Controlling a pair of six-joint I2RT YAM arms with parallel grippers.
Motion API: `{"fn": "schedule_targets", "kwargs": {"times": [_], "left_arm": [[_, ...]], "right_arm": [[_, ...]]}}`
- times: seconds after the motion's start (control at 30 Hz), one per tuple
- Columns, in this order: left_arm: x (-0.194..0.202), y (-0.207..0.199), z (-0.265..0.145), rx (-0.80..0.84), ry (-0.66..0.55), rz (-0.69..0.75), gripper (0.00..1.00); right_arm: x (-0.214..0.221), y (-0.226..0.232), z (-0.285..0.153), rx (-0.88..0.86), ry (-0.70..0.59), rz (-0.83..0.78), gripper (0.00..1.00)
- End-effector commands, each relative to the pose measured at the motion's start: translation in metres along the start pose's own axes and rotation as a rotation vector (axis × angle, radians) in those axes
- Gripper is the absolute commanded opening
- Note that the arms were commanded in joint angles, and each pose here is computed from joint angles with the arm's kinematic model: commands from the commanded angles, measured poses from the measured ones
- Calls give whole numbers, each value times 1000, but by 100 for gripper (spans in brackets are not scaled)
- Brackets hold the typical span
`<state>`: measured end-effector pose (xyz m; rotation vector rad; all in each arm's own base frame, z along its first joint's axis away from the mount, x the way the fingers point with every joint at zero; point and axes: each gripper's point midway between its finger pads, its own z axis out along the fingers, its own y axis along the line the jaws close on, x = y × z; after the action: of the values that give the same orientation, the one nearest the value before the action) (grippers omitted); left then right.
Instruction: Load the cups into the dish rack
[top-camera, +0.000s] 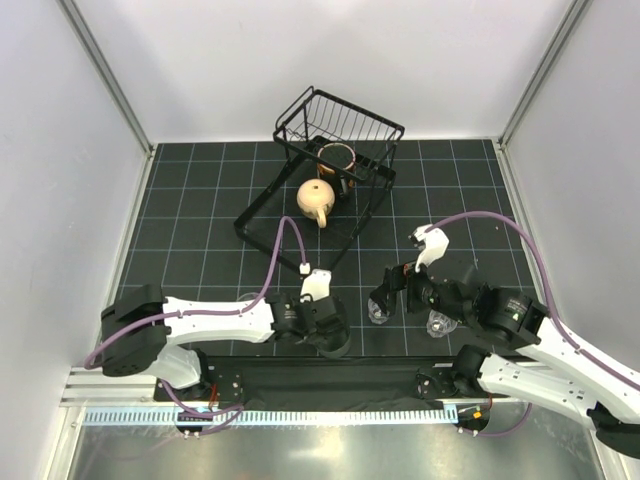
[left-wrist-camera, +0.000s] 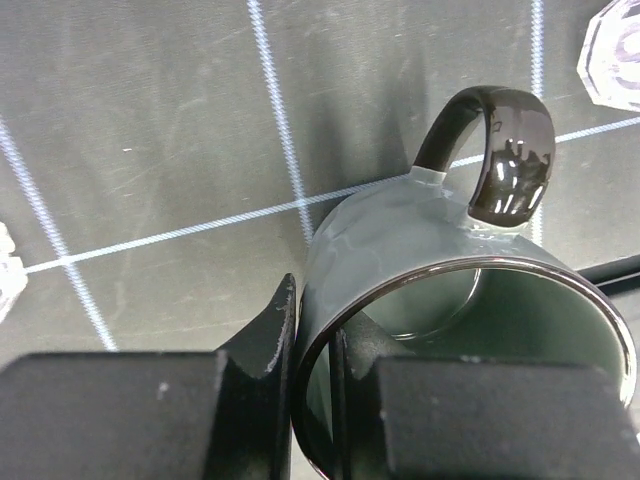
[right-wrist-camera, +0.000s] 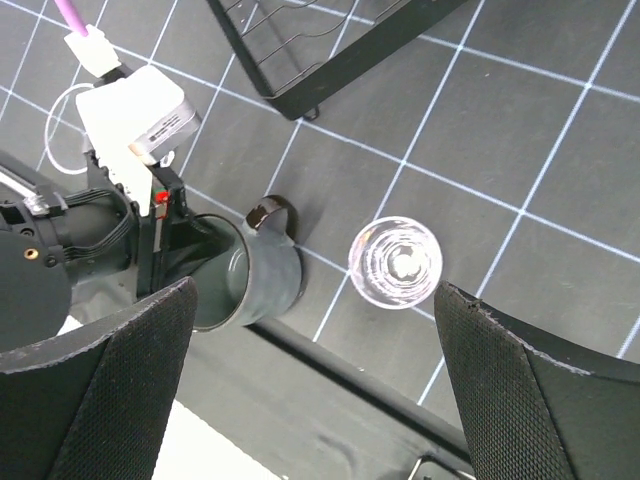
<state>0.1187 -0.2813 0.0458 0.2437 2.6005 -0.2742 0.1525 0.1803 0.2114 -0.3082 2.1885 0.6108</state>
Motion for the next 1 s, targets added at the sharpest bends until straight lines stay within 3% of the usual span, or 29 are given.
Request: {"fn": "schedule_targets", "kwargs": {"times": [0.0,0.17,0.27,0.3,0.33,0.4,0.43,0.57,0.6,0.67,0.73,0.77,0.87,0.97], "left_arm": [[-26,-10,-22,17,-92,13,0],[-71,-10,-77,37,-330,73,0],[-106,3,-106,40,-504,44,0],[-115,10,-111,16,-558,101,0],[-130,4,-129,78,-632,58,0],[-136,14,-134,65,-695,159,0],[-150,8,-152,125,-767,123,0],[-168,12,-180,159,-918,275,1],[-169,19,-178,108,-945,378,0],[-183,17,-200,127,-1047,397,0],[-188,20,-206,72,-1112,534,0],[-195,17,-219,83,-1180,535,0],[-196,8,-223,57,-1265,712,0],[-197,-6,-231,85,-1328,803,0]], "right_arm": [[-1,9,-1,-27,15,49,100],[-6,15,-8,-32,26,135,100],[-12,36,-15,-124,29,220,100],[-14,42,-17,-154,30,238,100],[-14,47,-17,-175,36,256,100],[-17,62,-22,-247,45,317,100],[-15,70,-24,-286,69,334,100],[-16,98,-33,-421,128,404,100],[-17,108,-37,-471,152,433,100],[-22,118,-41,-524,160,464,99],[-25,126,-46,-556,186,506,98],[-28,129,-47,-568,186,519,97],[-36,140,-51,-600,216,570,96],[-44,154,-52,-651,267,640,93]]}}
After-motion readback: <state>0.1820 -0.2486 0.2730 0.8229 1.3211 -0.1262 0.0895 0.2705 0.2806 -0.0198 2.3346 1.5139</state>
